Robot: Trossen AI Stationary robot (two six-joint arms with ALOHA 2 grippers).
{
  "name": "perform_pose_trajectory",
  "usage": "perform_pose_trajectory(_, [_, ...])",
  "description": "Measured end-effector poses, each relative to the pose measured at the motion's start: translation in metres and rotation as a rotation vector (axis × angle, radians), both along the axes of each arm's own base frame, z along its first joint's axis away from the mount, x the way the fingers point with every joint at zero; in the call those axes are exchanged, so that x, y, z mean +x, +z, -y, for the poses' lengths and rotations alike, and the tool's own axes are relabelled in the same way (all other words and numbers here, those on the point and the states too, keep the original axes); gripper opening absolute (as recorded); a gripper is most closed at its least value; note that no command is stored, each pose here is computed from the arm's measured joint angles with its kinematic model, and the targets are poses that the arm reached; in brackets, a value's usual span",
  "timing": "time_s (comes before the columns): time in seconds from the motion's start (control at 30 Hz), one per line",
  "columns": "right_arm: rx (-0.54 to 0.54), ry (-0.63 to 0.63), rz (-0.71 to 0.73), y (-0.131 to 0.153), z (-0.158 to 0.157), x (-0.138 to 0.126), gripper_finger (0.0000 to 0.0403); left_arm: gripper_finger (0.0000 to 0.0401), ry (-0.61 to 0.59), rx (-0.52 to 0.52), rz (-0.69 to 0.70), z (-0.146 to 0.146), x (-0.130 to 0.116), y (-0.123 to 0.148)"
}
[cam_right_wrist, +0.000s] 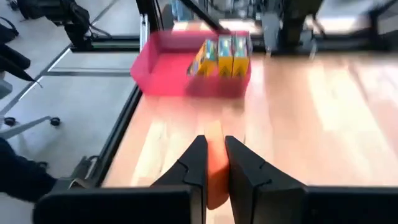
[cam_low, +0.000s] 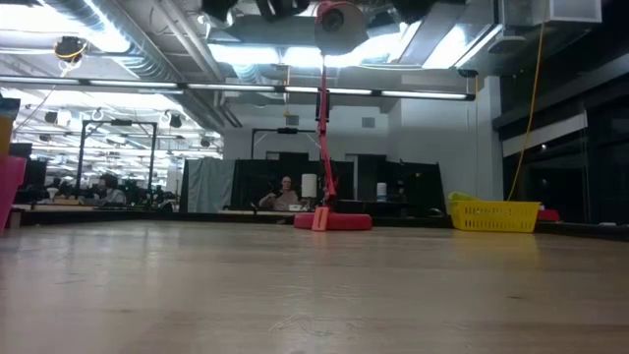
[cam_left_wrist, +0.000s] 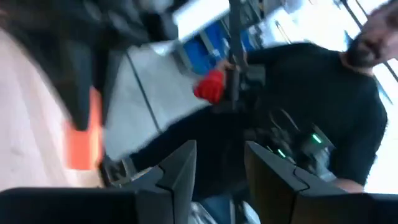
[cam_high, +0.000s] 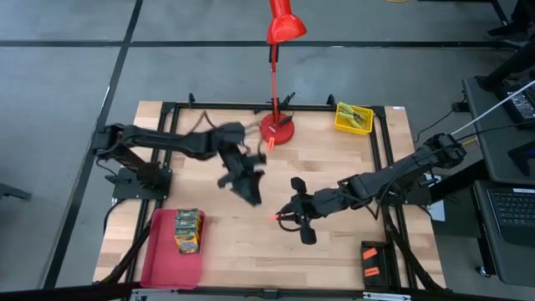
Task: Pick & Place School Supplies
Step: Put the eraser into the black bin, then put the orange eraser into the black bin
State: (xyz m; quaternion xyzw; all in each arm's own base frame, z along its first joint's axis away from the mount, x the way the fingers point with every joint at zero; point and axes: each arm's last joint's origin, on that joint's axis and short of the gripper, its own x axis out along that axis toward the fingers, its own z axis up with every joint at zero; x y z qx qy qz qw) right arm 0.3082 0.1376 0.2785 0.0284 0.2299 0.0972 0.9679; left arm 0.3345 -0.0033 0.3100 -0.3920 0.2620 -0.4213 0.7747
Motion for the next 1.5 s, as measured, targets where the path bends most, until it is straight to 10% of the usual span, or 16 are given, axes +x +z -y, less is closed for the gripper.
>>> perform_pose_trajectory(0.17, [0.066,-0.008,-0.16,-0.009,-0.011,-0.015,0.0034,0.0135,0.211,0.106,-0.032,-0.034,-0.028,0.012])
perform_pose_trajectory(0.43, [0.224,-0.003,-0.663,-0.032,-0.068,-0.089,0.0034,0.0122,0.477,0.635,-0.338,-0.061,-0.076,-0.017])
perform_pose_trajectory(0.77, [0.491,-0.223,-0.976,-0.035,-0.129,-0.185,0.0034,0.0112,0.501,0.612,-0.201,-0.054,-0.065,-0.034])
perform_pose_trajectory(1.03, [0.377,-0.393,-1.141,-0.029,-0.128,-0.227,0.0039,0.0111,0.542,0.593,-0.213,-0.051,-0.065,-0.054])
perform_pose_trajectory(1.3, [0.334,-0.47,-1.107,-0.031,-0.122,-0.23,0.0184,0.0133,0.636,0.642,-0.213,-0.052,-0.063,-0.058])
perform_pose_trajectory(1.5, [0.27,-0.681,-0.943,-0.034,-0.104,-0.229,0.0217,0.0158,0.996,0.685,-0.172,-0.064,-0.046,-0.054])
